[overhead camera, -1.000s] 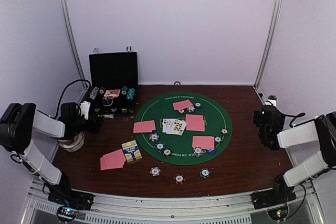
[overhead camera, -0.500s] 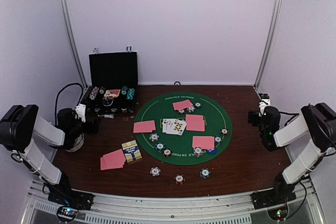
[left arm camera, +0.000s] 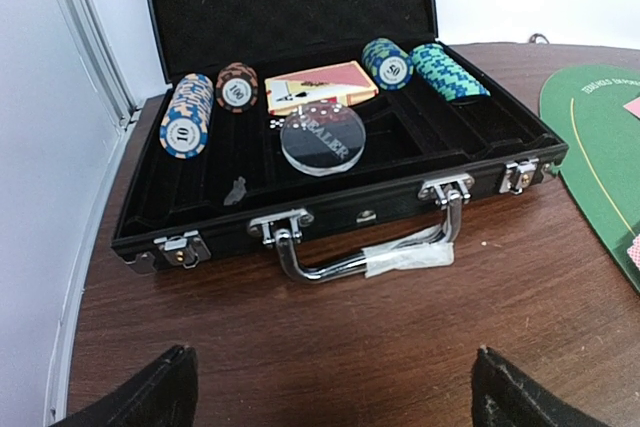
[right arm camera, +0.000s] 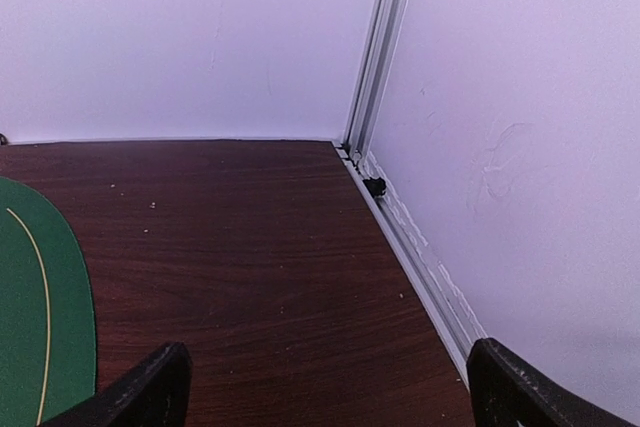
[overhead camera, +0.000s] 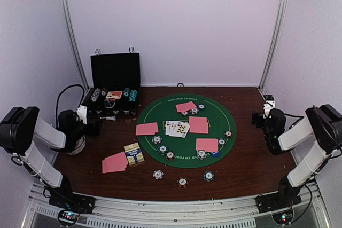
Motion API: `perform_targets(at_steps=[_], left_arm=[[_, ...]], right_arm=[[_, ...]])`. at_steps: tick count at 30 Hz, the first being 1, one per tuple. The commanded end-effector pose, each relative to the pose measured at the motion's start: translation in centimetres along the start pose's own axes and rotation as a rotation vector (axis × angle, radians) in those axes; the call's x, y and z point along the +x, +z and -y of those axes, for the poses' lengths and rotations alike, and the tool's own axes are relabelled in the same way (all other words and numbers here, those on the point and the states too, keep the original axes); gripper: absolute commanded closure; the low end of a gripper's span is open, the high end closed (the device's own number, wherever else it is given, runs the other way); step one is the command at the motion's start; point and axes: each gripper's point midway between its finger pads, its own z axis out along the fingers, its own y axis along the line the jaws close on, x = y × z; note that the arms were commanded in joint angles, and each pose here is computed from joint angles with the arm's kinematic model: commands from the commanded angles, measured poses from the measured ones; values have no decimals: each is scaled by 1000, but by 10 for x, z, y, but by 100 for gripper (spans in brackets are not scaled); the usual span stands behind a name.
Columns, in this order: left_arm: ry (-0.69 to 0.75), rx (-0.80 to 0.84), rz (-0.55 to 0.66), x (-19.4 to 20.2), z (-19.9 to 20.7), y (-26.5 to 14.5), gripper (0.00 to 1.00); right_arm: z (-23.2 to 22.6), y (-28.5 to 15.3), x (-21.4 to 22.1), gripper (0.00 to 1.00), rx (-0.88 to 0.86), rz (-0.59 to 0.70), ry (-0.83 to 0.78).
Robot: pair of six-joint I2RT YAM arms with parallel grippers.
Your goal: Distribute texas hold em gaming equipment
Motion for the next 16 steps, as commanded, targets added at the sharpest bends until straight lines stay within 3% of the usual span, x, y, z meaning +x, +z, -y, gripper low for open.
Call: perform_targets(at_steps=[1, 16], left_arm=[[-1, -15, 49, -10, -4, -1, 2], [-1, -15, 48, -9, -4, -1, 3]], right_arm=[[6, 5, -1, 0, 33, -11, 14], [7, 8, 0, 1, 28, -21, 22]])
